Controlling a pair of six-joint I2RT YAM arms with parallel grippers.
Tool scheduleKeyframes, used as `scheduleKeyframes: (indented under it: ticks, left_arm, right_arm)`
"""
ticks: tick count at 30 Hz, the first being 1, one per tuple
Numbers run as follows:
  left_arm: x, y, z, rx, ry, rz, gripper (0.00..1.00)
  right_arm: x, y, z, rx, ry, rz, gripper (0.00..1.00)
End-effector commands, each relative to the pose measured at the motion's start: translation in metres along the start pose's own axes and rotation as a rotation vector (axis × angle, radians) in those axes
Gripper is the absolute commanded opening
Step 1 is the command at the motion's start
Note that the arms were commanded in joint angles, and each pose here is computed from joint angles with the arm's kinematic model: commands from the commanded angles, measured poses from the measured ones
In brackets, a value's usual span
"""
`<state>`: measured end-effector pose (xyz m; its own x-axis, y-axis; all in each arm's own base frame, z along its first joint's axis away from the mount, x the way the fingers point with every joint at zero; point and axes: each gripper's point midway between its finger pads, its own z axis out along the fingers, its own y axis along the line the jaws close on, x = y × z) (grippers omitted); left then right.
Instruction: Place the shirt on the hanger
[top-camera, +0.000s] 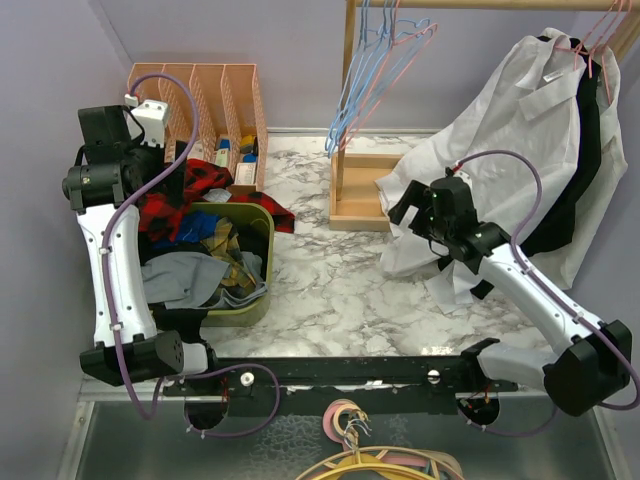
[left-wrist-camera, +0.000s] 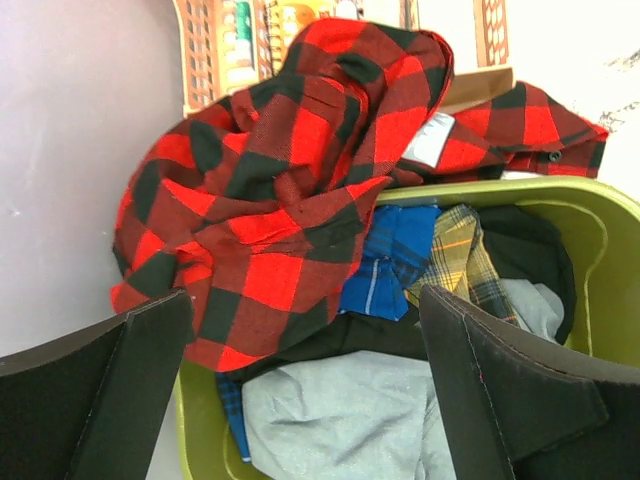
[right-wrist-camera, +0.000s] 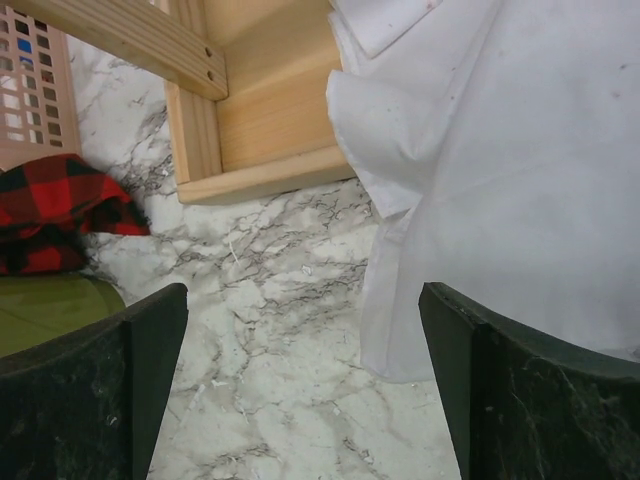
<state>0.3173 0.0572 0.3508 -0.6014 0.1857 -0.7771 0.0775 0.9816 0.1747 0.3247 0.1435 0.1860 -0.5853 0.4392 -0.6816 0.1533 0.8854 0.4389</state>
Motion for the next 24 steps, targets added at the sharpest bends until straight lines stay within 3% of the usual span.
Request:
scheduleKeyframes:
  ticks: [1, 6, 8, 13, 16, 20, 24]
  left_arm:
    - [0.005, -0.005, 0.007, 0.023, 0.022, -0.043, 0.99]
    - [-0.003, 0.030, 0.003, -0.184, -0.005, -0.091, 0.99]
    - [-0.005, 0.032, 0.000, -0.195, -0.019, -0.074, 0.99]
    - [0.013, 0.009, 0.013, -0.047, 0.069, -0.022, 0.99]
    - [0.027, -0.003, 0.022, 0.029, 0.139, -0.009, 0.99]
    - [0.033, -0.026, 0.022, 0.175, 0.165, 0.021, 0.99]
    - [0.040, -0.047, 0.023, 0.281, 0.192, 0.100, 0.99]
  right_arm:
    - [-0.025, 0.015, -0.015, -0.085, -0.112, -0.049, 1.00]
    - [-0.036, 0.018, -0.028, -0.161, -0.221, -0.061, 0.99]
    - [-0.040, 0.018, -0.029, -0.157, -0.244, -0.051, 0.99]
    - [-0.034, 0.035, -0.023, -0.221, -0.180, -0.070, 0.99]
    - [-0.013, 0.074, -0.039, -0.497, -0.113, -0.236, 0.99]
    - [-0.005, 0.095, -0.073, -0.747, -0.211, -0.306, 1.00]
    - [-0.006, 0.099, -0.081, -0.783, -0.226, -0.353, 1.00]
